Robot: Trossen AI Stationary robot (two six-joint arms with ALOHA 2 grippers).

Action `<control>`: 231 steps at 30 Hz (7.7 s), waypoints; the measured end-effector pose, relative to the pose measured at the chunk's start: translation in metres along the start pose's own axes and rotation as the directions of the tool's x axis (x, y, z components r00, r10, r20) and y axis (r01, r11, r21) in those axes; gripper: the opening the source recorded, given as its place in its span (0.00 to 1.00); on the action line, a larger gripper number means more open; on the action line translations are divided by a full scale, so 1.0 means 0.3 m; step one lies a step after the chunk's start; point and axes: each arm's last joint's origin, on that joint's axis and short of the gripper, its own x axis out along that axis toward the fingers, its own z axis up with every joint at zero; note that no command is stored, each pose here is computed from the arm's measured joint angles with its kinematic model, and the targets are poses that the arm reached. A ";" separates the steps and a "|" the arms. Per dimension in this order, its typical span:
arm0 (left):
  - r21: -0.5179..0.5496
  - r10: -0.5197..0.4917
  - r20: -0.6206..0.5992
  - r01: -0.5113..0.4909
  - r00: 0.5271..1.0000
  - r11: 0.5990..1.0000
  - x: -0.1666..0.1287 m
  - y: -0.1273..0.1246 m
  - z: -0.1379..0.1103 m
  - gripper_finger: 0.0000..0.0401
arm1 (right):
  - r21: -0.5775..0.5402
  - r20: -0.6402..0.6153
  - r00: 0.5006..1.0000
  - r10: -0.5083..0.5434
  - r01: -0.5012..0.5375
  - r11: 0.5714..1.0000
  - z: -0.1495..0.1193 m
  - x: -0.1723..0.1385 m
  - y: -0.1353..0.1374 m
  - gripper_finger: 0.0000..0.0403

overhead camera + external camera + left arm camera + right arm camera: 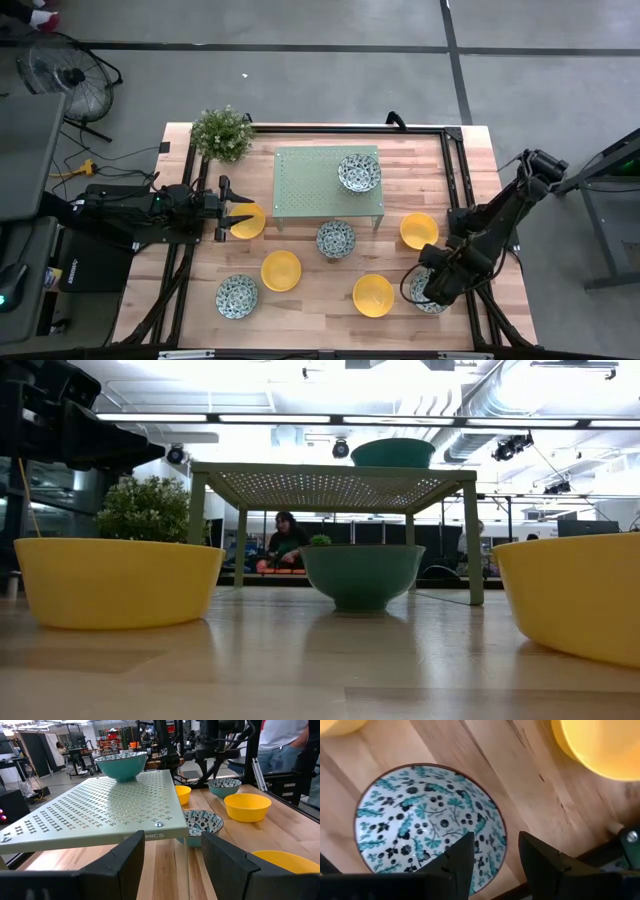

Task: Pick & Place Mini bowls
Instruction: Stack the bottom right green patterned bowl on top of the green patterned bowl on the shelf, then put the middle right yellow bowl on the shelf

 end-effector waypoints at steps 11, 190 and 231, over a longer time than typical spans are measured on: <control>0.000 0.000 0.000 0.000 1.000 1.000 0.000 0.000 0.000 0.48 | 0.086 -0.022 0.998 -0.062 0.063 0.994 -0.004 -0.001 -0.020 0.35; 0.000 0.000 0.000 0.000 1.000 1.000 0.000 0.000 0.000 0.48 | 0.135 0.127 0.926 0.355 -0.371 0.919 1.024 -0.435 -0.632 0.00; 0.000 0.000 0.000 0.000 1.000 1.000 0.000 0.000 0.000 0.48 | 0.025 0.310 0.886 0.346 -0.371 0.928 1.030 -0.594 -0.635 0.37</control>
